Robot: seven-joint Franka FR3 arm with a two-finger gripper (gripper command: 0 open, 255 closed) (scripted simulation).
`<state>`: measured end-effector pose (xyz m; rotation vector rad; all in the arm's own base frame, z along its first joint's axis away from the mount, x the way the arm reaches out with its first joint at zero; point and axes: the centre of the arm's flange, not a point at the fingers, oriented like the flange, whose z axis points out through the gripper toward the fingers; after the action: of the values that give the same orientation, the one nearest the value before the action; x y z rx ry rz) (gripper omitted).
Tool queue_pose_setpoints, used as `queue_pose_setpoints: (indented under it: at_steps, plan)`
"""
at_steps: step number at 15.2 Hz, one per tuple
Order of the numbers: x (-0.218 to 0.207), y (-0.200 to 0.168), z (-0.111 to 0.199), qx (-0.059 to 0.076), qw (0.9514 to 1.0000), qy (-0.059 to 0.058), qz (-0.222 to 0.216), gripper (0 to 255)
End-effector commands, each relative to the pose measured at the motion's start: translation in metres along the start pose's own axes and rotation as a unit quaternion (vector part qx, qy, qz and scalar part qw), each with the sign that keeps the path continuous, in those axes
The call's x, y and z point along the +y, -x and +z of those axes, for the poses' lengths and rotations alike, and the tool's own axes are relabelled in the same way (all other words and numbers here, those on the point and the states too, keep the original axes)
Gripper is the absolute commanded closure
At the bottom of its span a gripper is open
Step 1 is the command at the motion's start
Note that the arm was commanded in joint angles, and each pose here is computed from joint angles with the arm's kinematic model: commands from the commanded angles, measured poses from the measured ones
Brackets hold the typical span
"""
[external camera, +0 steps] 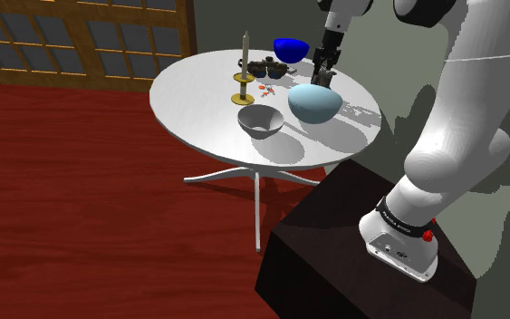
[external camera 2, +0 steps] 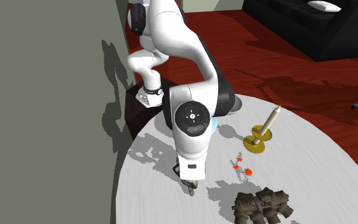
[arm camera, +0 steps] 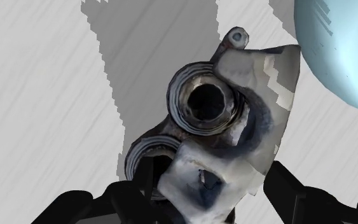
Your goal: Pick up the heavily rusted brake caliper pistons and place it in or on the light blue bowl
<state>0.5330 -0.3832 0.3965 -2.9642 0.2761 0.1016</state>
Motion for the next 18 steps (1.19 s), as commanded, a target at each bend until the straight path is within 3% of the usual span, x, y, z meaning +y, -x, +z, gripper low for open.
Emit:
queue_pose_setpoints:
  at_steps: [1, 7, 18]
  plan:
    - [0.0, 0.0, 0.0, 0.0, 1.0, 0.0, 0.0, 255]
    - [0.0, 0.0, 0.0, 0.0, 1.0, 0.0, 0.0, 255]
    - [-0.009, 0.005, -0.057, 0.0, 1.0, 0.0, 0.0, 255]
